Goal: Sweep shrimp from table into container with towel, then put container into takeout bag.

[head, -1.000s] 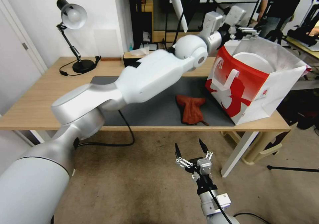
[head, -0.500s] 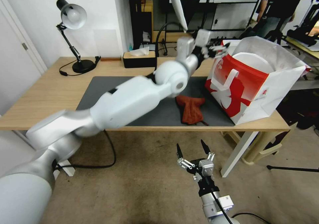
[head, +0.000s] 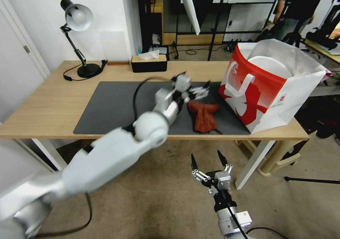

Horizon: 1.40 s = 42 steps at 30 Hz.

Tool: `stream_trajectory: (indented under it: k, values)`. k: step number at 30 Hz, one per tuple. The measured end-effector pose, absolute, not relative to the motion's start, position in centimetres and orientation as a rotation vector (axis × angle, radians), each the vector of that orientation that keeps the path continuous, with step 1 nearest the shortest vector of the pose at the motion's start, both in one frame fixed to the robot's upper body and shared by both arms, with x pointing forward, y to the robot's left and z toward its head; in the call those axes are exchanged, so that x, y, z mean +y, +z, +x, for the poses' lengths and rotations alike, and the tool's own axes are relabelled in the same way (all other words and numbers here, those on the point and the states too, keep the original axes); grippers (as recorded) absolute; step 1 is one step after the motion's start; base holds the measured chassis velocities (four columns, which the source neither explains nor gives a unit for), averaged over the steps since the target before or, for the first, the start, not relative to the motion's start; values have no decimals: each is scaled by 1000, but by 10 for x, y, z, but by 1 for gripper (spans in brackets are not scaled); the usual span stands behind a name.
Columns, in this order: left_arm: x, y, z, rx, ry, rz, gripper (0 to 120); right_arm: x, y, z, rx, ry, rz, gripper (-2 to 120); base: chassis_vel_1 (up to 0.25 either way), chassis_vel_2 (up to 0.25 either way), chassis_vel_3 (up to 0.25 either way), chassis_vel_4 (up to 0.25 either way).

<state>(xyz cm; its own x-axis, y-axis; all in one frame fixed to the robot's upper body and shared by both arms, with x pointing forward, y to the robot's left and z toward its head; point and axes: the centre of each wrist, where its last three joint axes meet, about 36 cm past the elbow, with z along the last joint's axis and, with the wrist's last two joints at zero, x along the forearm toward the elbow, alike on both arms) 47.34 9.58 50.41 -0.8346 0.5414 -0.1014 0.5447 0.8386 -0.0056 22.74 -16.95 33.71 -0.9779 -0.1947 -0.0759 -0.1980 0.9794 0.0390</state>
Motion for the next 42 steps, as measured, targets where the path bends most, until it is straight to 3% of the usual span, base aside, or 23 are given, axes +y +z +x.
stream_trajectory:
  k: [6, 15, 30, 42]
  values:
    - [169, 475, 429, 2935, -40, 623, 100, -161, 345, 225, 3038, 66, -278, 100, 0, 0, 0, 0]
    - [228, 424, 357, 2978, 11, 409, 100, -158, 353, 225, 3027, 47, -203, 100, 0, 0, 0, 0]
    - [258, 365, 273, 3039, 67, 85, 100, -186, 365, 244, 2998, 12, -27, 100, 0, 0, 0, 0]
    - [259, 346, 260, 3067, 25, 4, 100, -193, 367, 246, 3001, 5, -18, 100, 0, 0, 0, 0]
